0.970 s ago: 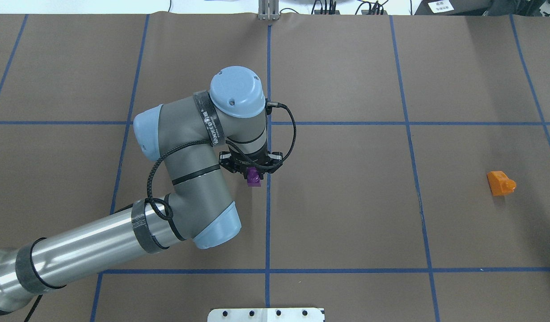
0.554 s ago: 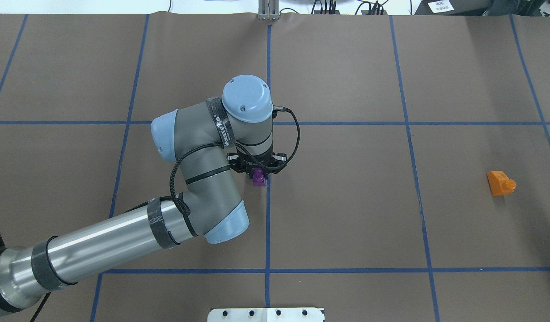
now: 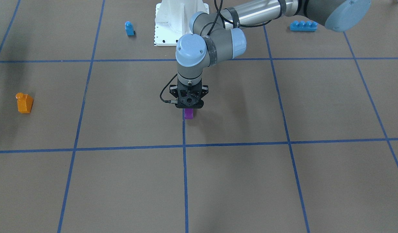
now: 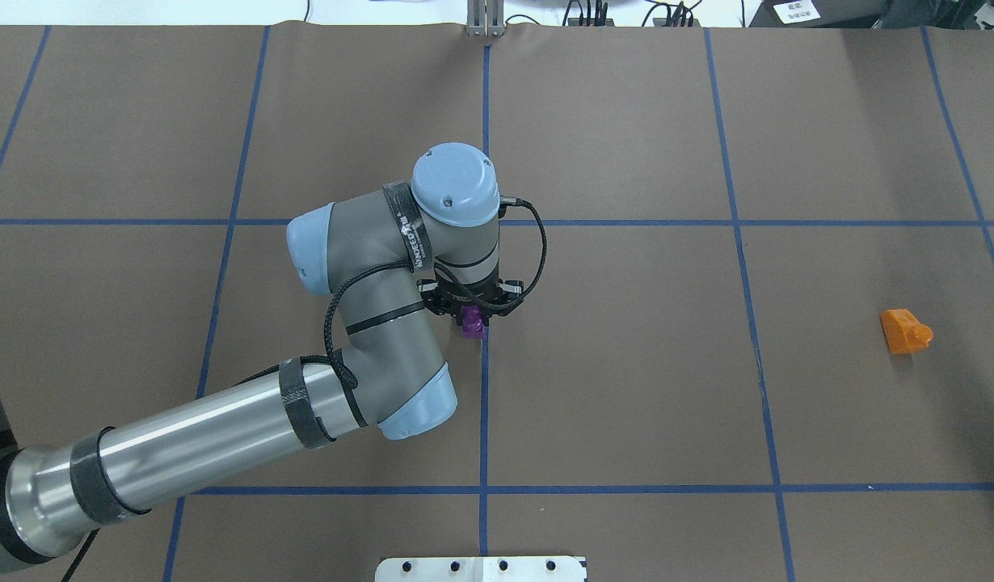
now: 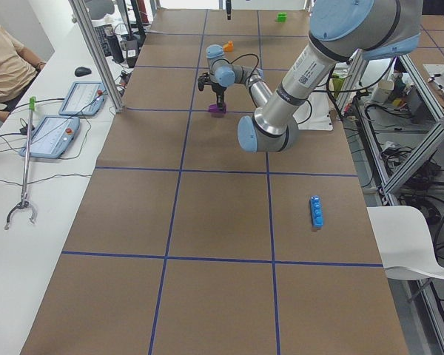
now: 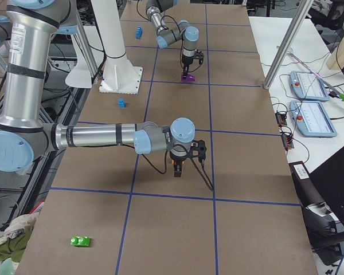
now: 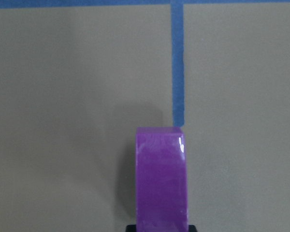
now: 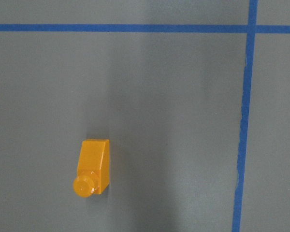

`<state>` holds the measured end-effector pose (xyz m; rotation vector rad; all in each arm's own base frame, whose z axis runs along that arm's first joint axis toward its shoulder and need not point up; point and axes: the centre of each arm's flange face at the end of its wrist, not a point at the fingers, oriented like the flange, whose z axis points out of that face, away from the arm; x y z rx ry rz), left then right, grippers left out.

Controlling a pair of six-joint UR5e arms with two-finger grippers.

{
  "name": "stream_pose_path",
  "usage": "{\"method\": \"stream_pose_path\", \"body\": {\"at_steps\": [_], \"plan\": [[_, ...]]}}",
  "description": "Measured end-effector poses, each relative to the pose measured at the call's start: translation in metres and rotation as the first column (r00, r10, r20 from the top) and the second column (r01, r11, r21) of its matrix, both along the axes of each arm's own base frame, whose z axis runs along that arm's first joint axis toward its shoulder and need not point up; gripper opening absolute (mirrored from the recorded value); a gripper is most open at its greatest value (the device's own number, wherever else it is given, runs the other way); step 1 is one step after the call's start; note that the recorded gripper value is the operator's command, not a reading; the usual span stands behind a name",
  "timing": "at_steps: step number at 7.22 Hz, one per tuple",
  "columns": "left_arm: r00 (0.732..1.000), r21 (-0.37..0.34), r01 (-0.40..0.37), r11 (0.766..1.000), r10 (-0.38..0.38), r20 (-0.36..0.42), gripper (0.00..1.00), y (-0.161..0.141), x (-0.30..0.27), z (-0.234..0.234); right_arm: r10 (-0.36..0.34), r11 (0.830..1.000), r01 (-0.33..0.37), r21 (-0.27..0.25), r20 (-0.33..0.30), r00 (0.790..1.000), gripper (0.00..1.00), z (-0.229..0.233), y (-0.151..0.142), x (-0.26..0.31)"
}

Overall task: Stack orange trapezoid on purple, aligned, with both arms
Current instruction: 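Carry the purple block with the left gripper to the table center, then release the purple block with the left gripper while the right gripper reaches orange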

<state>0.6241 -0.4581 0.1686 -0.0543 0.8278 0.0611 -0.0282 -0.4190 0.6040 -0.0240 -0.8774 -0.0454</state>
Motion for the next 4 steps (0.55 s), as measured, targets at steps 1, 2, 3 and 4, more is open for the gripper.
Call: {"method": "stream_pose_path", "body": {"at_steps": [1, 2, 3, 4], "plan": [[1.0, -0.001, -0.001, 1.0, 0.001, 0.002, 0.29, 0.0, 0.0016, 0.0002, -0.001, 1.0, 0.001, -0.001, 0.0, 1.0, 1.0, 0.0003, 0.0, -0.0003], [1.0, -0.001, -0.003, 1.0, 0.003, 0.002, 0.45, 0.0004, 0.0031, 0.0009, -0.002, 1.0, 0.002, -0.001, 0.0, 1.0, 1.0, 0.0006, 0.0002, -0.0007], [1.0, 0.0, -0.003, 1.0, 0.003, 0.0, 0.61, 0.0006, 0.004, 0.001, -0.003, 1.0, 0.003, -0.002, 0.0, 1.0, 1.0, 0.0009, 0.0005, -0.0012], [1.0, 0.003, -0.004, 1.0, 0.004, -0.005, 0.74, 0.0008, 0.0044, 0.0005, -0.005, 1.0, 0.005, -0.002, -0.001, 1.0, 1.0, 0.0009, 0.0006, -0.0019]]}}
